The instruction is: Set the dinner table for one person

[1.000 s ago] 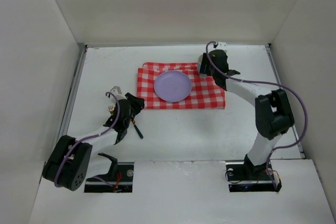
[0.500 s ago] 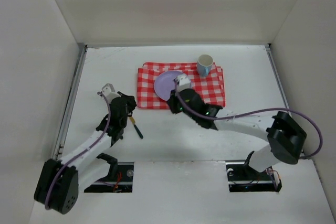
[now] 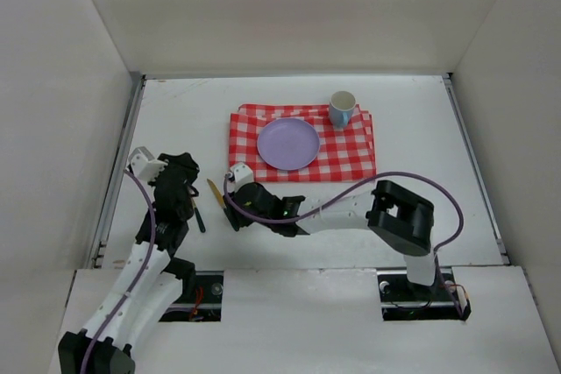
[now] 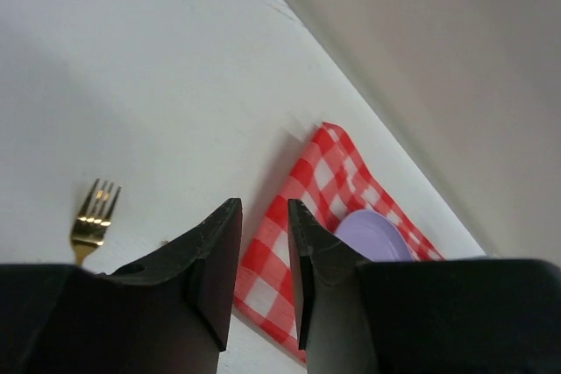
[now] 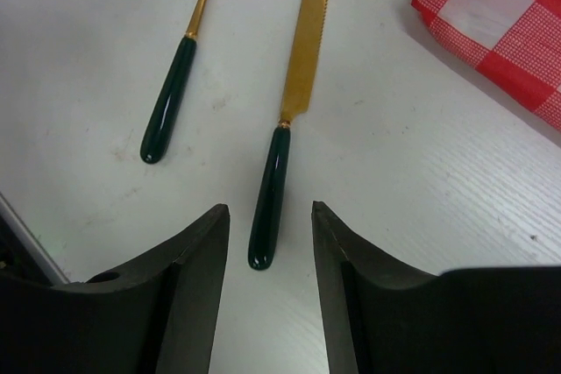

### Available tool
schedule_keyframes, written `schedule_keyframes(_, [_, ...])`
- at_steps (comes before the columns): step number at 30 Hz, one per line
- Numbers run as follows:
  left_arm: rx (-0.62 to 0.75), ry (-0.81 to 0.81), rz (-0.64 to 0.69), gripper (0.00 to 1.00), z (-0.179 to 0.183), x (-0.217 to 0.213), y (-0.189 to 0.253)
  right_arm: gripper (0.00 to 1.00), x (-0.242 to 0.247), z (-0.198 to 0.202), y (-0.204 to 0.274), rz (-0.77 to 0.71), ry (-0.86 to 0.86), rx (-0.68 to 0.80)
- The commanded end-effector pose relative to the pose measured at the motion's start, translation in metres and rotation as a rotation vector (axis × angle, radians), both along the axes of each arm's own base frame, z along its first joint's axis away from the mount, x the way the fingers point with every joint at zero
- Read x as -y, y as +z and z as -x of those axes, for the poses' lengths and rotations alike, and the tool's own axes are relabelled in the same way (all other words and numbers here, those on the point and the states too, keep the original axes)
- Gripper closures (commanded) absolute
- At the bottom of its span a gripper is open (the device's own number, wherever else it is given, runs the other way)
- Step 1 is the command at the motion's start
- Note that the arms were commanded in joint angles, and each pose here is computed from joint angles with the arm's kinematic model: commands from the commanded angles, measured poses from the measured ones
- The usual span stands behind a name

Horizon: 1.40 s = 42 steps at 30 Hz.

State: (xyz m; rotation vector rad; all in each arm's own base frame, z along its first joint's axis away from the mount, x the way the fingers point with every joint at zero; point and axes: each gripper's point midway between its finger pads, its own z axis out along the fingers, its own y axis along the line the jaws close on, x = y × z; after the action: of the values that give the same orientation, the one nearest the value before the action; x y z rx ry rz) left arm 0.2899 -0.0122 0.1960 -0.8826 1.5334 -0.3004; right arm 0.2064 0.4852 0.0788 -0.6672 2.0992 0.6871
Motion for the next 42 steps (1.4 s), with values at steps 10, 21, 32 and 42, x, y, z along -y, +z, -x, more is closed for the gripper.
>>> schedule_keyframes(10, [-0.043,0.117,0.056,0.73,0.004,-0.032,-0.025,0.58,-0.022,-0.002,-0.025,0.083,-0.009,0.028])
schedule_keyframes(21, [-0.027,0.094,0.074,0.71,0.003,-0.03,-0.025,0.93,-0.007,0.003,-0.035,0.146,-0.071,0.035])
schedule_keyframes(32, [-0.059,0.03,0.093,0.69,-0.004,-0.015,-0.04,0.94,0.077,-0.037,0.079,-0.132,-0.25,0.073])
schedule_keyframes(42, [-0.114,-0.225,0.083,0.69,-0.021,0.065,-0.069,0.93,0.268,-0.107,0.049,-0.039,-0.67,0.07])
